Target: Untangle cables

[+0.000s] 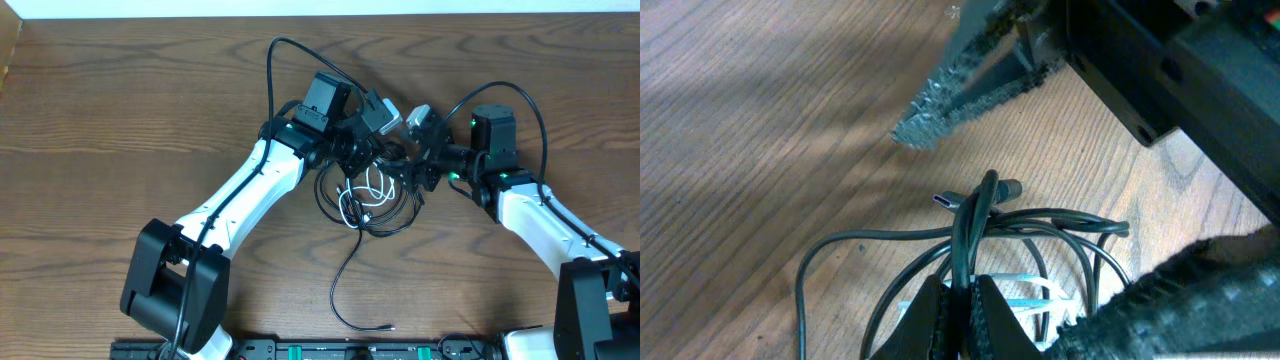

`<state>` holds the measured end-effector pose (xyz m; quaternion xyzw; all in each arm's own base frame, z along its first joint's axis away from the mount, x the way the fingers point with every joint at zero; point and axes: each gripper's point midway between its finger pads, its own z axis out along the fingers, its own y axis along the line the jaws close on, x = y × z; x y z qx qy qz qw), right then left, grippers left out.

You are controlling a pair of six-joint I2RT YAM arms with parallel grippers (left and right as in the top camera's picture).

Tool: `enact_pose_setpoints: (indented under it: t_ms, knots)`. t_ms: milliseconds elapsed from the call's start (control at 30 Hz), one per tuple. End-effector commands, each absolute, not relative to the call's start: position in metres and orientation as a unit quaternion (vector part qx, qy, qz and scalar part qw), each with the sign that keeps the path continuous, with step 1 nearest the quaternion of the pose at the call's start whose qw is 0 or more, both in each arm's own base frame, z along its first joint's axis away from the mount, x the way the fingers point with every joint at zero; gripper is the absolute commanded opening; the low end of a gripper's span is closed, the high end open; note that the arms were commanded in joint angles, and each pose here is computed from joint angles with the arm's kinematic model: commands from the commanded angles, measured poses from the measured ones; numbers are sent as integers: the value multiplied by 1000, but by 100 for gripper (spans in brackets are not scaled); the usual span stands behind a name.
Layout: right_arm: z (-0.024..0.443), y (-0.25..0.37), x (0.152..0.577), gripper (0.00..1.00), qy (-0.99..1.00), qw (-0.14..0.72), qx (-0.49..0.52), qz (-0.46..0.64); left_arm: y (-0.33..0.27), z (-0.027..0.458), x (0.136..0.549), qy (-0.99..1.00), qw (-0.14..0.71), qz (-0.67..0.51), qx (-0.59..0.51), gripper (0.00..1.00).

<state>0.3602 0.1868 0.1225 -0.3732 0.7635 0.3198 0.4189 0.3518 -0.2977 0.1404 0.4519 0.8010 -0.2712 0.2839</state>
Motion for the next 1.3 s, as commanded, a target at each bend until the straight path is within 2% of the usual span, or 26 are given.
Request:
enact_pose_setpoints:
  t_ms: [0,67,267,500,733,1000,1267]
  knots:
    - [128,192,357,94,756,420,-379,328,-298,151,351,794,296,-271,456,8]
    - [128,192,358,99,758,421,-378,325,-297,151,352,796,297,-267,455,7]
    - [121,180,371,99,781,427,-358,283,-281,140,363,821,297,-212,439,8]
    - [120,162,394,99,817,442,-289,235,-277,135,358,829,278,-210,437,8]
    - [116,139,410,99,843,451,-231,182,-285,139,349,818,273,-245,444,8]
    - [118,119,418,99,846,459,-212,169,-292,143,341,808,264,-274,449,8]
    - [120,120,408,99,816,463,-290,191,-312,161,316,754,256,-365,482,8]
